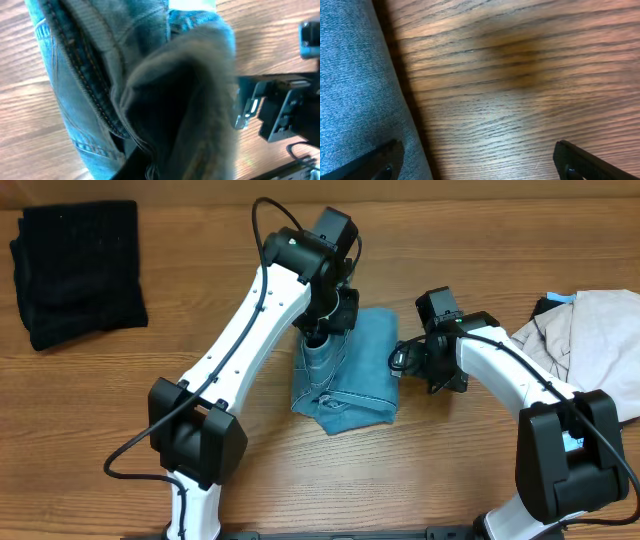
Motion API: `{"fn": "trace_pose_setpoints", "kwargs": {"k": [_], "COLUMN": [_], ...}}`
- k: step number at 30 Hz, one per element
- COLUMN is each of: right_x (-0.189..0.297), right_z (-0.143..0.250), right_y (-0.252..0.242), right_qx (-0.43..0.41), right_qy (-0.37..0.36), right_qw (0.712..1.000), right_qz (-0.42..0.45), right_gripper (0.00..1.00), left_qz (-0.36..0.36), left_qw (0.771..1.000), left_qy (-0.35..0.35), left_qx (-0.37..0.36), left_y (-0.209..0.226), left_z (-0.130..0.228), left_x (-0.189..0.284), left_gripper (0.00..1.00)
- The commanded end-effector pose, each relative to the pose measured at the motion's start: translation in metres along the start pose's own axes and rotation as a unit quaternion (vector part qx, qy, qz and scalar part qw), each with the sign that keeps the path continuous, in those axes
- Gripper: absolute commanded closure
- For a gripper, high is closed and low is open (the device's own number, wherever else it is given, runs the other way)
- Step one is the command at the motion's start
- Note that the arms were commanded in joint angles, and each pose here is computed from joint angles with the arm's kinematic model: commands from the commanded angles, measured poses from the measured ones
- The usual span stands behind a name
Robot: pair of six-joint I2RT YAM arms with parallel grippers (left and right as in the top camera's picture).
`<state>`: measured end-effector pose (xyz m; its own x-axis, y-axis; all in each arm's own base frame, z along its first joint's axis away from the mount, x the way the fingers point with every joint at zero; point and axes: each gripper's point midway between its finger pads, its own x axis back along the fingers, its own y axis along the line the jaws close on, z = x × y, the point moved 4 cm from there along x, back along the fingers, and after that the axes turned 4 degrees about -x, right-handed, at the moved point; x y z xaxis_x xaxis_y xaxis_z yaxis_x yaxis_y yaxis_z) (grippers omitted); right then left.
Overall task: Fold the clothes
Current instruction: 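Lift the left end with the left gripper and fold it rightward over the jeans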
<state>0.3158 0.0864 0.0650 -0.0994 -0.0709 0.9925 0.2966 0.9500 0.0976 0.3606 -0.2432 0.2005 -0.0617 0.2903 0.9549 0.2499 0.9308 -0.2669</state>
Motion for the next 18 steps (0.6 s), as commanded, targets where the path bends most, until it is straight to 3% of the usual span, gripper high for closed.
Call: {"fn": "trace_pose_setpoints", "kwargs": {"k": [1,3,5,13,16,18], "right_x": [-0.004,-0.004,-0.004,0.001,0.032,0.069], "right_z": [0.004,0.004,0.005,-0.002,-0.016,-0.024], "right_y": [0.004,0.004,0.004,-0.006,-0.029,-0.044], "right_qx": [0.000,-0.001,-0.001,-0.046,-0.083,-0.109], "right_qy": [0.013,0.015,0.015,0.009,-0.007,-0.031], "right_qw": [1.000,1.000,1.000,0.999,0.996,0.994], "right_qz": [-0.016,-0.018,-0.018,-0.014,-0.005,-0.007], "right_gripper": [0.00,0.00,0.00,0.00,0.00,0.01], "left_qz": [0.033,0.036,0.040,0.073,0.072,0.065], "left_qw": [0.999,0.999,0.998,0.995,0.994,0.993], "left_qy": [-0.027,-0.030,-0.037,-0.048,-0.070,-0.097], "left_qx": [-0.006,-0.011,-0.019,-0.038,-0.043,-0.033], "left_y": [-0.020,-0.024,-0.031,-0.047,-0.039,-0.023], "left_z": [-0.002,-0.002,-0.004,-0.006,-0.012,-0.015], "left_x": [0.020,0.019,0.019,0.020,0.040,0.066], "left_gripper": [0.64,0.53,0.34,0.25,0.23,0.15]}}
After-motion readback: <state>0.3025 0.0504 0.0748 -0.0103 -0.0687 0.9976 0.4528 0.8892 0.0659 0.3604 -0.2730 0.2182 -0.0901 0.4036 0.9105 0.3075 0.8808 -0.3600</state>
